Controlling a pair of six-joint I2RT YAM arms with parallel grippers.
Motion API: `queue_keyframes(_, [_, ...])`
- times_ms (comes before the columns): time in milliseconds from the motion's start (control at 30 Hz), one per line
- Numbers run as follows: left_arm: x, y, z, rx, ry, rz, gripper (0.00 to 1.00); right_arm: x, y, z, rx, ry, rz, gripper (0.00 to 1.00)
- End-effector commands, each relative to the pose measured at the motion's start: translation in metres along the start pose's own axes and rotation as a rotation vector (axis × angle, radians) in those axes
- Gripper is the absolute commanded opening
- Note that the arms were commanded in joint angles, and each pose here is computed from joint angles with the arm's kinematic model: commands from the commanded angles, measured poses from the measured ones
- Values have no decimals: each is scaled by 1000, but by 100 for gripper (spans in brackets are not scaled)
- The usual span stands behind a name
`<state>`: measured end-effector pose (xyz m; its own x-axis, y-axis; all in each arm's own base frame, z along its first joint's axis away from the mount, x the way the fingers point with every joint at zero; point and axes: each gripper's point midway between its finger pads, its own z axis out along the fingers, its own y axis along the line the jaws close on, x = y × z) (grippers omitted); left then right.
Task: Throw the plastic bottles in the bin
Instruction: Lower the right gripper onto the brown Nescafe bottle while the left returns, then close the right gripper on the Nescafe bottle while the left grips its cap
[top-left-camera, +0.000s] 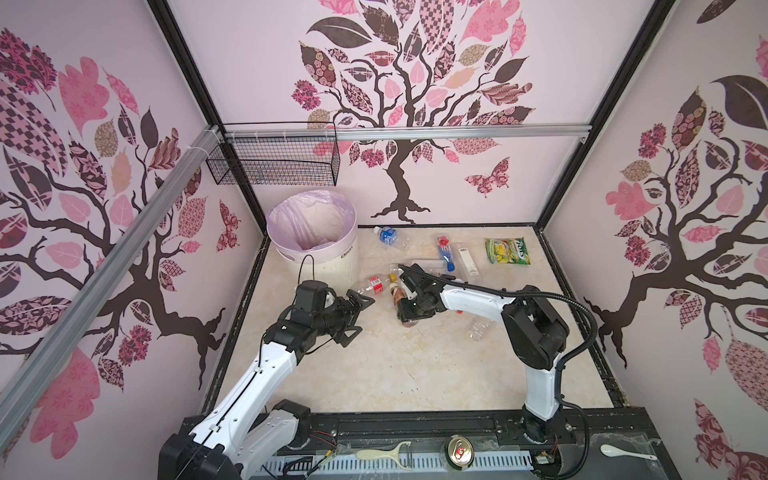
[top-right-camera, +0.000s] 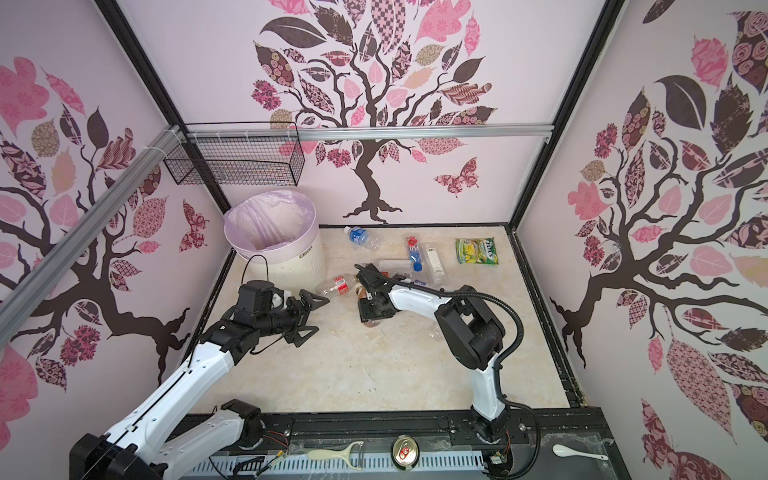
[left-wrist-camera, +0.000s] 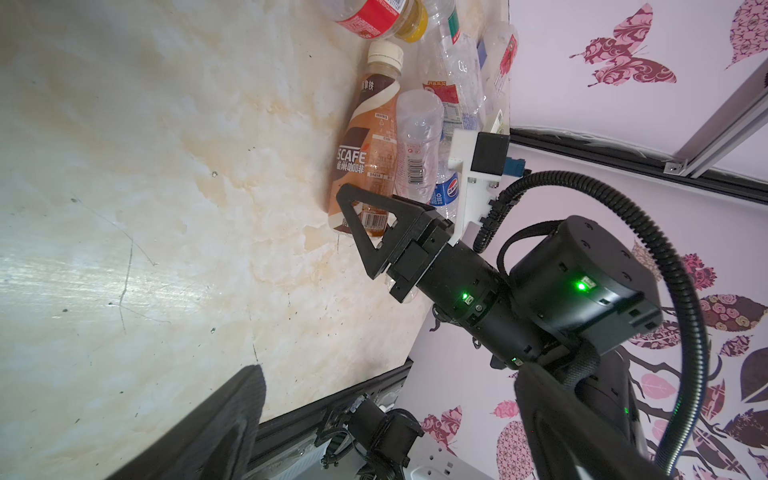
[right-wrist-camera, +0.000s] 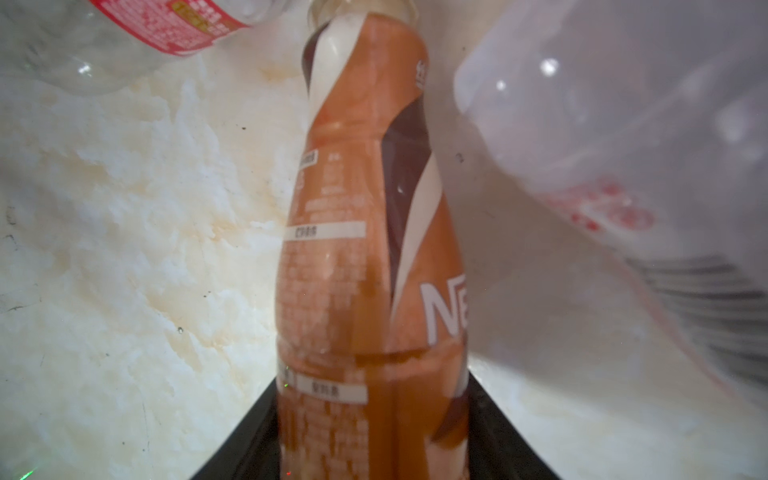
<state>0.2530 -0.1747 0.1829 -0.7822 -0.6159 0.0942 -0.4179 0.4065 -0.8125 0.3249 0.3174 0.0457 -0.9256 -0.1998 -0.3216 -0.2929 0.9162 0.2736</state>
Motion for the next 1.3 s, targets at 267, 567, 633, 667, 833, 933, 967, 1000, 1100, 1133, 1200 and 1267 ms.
queue_keyframes(267, [-18, -52, 2, -17, -14, 153, 98, -3, 22, -81, -105, -92, 12, 54])
queue_keyframes(567, [-44, -124, -7, -47, -178, 375, 98, -19, 51, -149, -187, -179, -9, 54])
queue_keyframes(633, [-51, -140, -4, -25, -194, 387, 97, -24, 58, -167, -205, -207, -11, 54])
queue_keyframes(667, [-52, -146, -2, -19, -196, 390, 96, -25, 60, -173, -212, -216, -10, 54])
queue_keyframes(833, [-59, -167, 8, -16, -201, 403, 94, -35, 71, -215, -251, -283, -10, 54])
queue_keyframes(933, [-61, -177, 11, -10, -208, 415, 93, -40, 77, -234, -272, -310, -13, 54])
queue_keyframes(967, [-61, -179, 12, -8, -208, 417, 93, -40, 78, -238, -277, -314, -16, 54])
queue_keyframes(1000, [-60, -181, 14, -6, -206, 418, 92, -41, 80, -243, -285, -320, -18, 54])
queue_keyframes(1100, [-57, -188, 18, 2, -205, 429, 87, -43, 82, -250, -292, -331, -19, 54])
queue_keyframes(1133, [-56, -190, 18, 4, -208, 437, 86, -43, 83, -250, -297, -330, -20, 54])
queue_keyframes(1200, [-54, -193, 21, 4, -206, 444, 86, -43, 84, -249, -304, -327, -20, 54])
queue_keyframes(1267, [-54, -194, 23, 6, -204, 444, 84, -42, 85, -248, -311, -319, -21, 53])
